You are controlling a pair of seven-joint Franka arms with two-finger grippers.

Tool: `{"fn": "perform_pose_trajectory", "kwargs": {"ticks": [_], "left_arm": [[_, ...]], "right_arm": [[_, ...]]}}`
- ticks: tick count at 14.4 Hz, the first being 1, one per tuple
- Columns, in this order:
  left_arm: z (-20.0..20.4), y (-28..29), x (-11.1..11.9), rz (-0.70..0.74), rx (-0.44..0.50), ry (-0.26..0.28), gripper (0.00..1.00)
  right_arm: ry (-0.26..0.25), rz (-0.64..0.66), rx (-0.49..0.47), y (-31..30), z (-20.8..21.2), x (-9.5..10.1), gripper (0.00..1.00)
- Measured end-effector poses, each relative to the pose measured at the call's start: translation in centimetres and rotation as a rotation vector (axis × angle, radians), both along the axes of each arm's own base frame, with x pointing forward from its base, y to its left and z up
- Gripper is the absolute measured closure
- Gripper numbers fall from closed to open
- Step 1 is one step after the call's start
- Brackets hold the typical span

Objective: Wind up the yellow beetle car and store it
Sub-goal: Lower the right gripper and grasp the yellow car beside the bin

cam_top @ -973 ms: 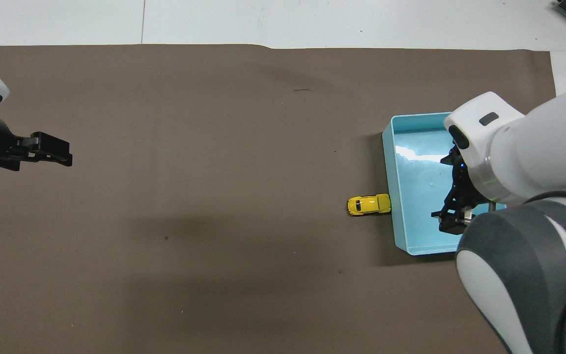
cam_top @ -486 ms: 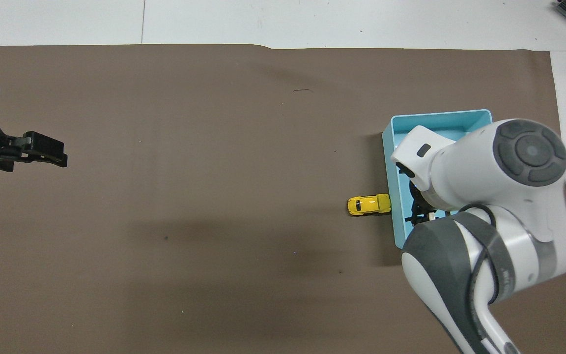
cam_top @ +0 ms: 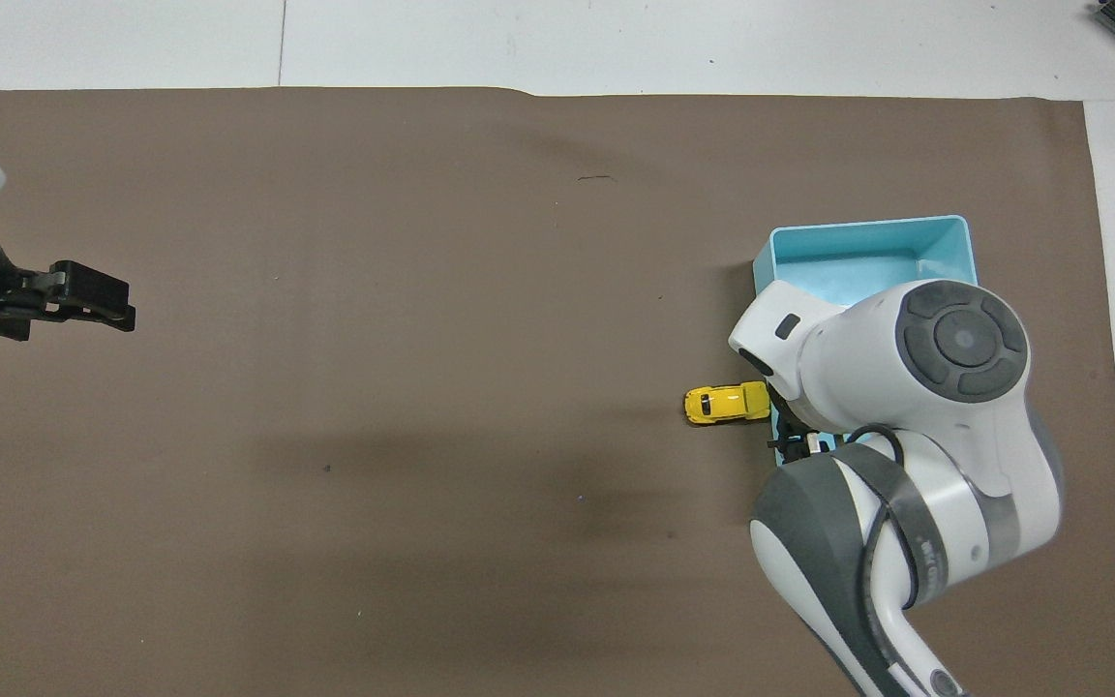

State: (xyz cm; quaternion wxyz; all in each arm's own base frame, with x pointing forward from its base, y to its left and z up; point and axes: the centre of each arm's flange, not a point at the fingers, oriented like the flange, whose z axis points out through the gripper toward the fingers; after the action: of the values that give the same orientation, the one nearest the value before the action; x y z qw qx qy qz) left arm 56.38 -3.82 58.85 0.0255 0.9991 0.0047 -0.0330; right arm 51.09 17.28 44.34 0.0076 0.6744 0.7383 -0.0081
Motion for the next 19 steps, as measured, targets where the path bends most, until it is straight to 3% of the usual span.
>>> {"fn": "perform_pose_trajectory", "kwargs": {"ticks": [6, 11, 19], "left_arm": [[0.0, 0.0, 0.0, 0.0, 0.0, 0.001, 0.0], [0.0, 0.0, 0.0, 0.0, 0.0, 0.001, 0.0], [0.0, 0.0, 0.0, 0.0, 0.0, 0.001, 0.0]], "right_arm": [[-0.002, 0.016, 0.004, 0.4, -3.4, -0.5, 0.0], [-0.034, 0.027, 0.019, 0.5, -7.1, -1.3, 0.0], [-0.059, 0.059, 0.024, 0.7, -12.6, -0.1, 0.0]]}}
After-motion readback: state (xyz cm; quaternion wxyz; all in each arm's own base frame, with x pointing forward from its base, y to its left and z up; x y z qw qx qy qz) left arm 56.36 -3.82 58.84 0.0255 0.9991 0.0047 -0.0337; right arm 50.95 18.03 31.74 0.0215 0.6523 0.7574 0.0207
